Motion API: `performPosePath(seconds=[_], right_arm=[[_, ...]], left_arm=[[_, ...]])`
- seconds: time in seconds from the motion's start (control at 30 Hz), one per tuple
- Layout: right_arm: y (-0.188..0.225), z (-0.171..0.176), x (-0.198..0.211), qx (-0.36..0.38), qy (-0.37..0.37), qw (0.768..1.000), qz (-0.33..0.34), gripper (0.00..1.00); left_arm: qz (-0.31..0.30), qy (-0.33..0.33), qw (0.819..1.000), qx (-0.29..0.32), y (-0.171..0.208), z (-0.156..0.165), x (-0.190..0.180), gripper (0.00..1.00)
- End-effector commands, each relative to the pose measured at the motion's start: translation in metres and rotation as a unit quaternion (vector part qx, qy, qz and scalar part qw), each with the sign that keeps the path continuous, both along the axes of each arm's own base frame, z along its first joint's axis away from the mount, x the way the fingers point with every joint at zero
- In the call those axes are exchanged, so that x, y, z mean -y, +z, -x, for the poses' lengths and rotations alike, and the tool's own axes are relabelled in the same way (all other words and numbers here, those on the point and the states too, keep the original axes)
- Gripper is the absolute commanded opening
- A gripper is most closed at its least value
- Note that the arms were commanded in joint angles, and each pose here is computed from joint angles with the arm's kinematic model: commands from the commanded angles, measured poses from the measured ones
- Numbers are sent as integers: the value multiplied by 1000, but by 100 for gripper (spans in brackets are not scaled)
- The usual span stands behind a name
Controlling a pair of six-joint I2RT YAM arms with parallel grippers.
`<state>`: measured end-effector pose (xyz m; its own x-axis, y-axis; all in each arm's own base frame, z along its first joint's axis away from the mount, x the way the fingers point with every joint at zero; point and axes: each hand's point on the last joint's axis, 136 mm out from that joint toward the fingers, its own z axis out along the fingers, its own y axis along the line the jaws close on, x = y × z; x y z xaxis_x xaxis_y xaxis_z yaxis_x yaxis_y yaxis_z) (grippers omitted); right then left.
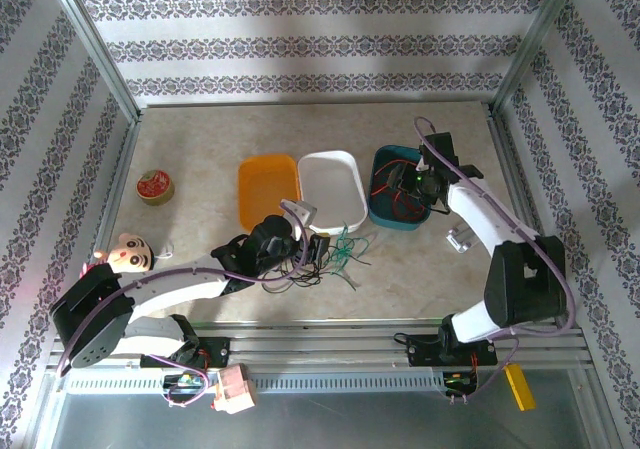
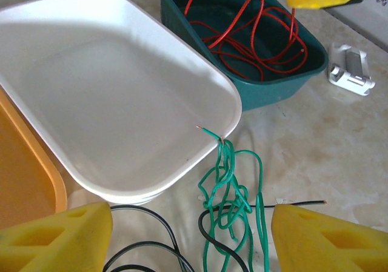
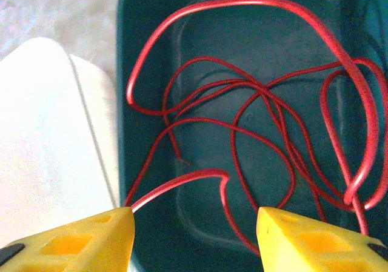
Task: Untangle the cables
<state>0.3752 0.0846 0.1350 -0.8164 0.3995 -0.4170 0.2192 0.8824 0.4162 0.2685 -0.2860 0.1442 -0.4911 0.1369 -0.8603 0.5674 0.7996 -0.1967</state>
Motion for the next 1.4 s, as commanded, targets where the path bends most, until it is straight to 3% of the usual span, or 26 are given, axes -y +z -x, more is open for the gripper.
performPosePath(seconds=[0.0,0.13,0.37,0.57,0.97,1.37], right_arm=[[7,16,2,5,17,1000,19,56],[29,25,-5,46,37,998,23,55],[46,70,-85,109,199,974,6,55],[27,103,-124,89,270,959,-12,55],[-13,110,-137,23,271,962,-28,52],[-51,156,-157,-75,361,929,-25,49]], left_arm=[[20,-14,1000,15,16,0,15,70],[22,-7,1000,16,14,-3,16,70],[13,-10,1000,3,2,-6,22,70],[9,3,1000,-5,-3,-11,23,69],[1,40,999,-15,-10,-11,6,61],[-36,41,998,-15,-15,-11,0,56]])
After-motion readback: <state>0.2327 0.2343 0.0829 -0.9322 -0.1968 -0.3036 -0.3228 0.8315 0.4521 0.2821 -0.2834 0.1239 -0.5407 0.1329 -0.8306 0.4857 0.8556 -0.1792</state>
